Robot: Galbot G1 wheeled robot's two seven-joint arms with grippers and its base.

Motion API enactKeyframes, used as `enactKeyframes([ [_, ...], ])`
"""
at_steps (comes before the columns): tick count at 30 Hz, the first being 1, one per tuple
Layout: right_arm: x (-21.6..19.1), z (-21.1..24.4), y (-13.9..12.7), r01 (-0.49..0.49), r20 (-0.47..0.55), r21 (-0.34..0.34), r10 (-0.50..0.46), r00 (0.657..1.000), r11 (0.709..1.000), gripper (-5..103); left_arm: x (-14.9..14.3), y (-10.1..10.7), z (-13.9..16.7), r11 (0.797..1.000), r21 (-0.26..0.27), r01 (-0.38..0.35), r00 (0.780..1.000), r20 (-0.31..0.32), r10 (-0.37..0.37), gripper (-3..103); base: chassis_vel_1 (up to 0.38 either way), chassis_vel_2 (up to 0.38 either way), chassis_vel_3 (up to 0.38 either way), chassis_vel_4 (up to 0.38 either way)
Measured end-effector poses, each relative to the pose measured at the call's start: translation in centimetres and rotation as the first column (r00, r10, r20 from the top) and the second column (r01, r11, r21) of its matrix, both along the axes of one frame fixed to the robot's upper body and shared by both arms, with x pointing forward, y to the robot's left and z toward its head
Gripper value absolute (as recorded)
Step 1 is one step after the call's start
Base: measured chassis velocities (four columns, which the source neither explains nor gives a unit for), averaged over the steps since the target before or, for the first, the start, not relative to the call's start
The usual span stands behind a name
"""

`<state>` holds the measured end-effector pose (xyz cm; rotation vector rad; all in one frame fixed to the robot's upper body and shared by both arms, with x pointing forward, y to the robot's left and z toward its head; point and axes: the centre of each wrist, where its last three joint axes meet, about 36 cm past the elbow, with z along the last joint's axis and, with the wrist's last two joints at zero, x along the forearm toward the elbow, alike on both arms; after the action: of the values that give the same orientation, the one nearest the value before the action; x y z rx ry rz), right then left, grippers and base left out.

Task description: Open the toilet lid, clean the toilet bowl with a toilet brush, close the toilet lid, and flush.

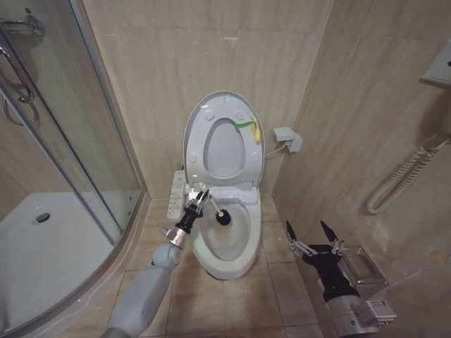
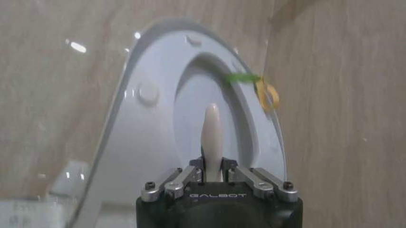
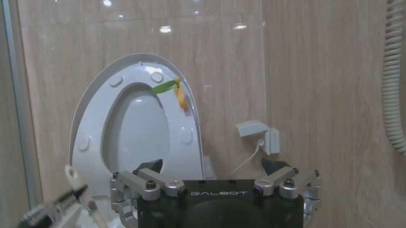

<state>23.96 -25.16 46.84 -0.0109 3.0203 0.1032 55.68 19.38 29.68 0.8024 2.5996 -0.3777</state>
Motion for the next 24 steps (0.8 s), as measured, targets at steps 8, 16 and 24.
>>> enactKeyframes([
  [8,0.0,0.0,0.0,0.000,0.000,0.000,0.000,1.000,1.000,100,-5.1,1.2,4.1,0.995,-0.017,-0.098,0.995,0.003,0.098,18,0.000,0.000,0.000,0.000],
  [16,0.0,0.0,0.0,0.000,0.000,0.000,0.000,1.000,1.000,100,-11.9,4.0,7.4,0.998,0.026,-0.060,0.997,0.049,0.058,18,0.000,0.000,0.000,0.000],
  [24,0.0,0.0,0.0,0.000,0.000,0.000,0.000,1.000,1.000,100,-18.1,8.2,9.7,0.986,0.114,-0.123,0.989,0.095,0.113,18,0.000,0.000,0.000,0.000],
])
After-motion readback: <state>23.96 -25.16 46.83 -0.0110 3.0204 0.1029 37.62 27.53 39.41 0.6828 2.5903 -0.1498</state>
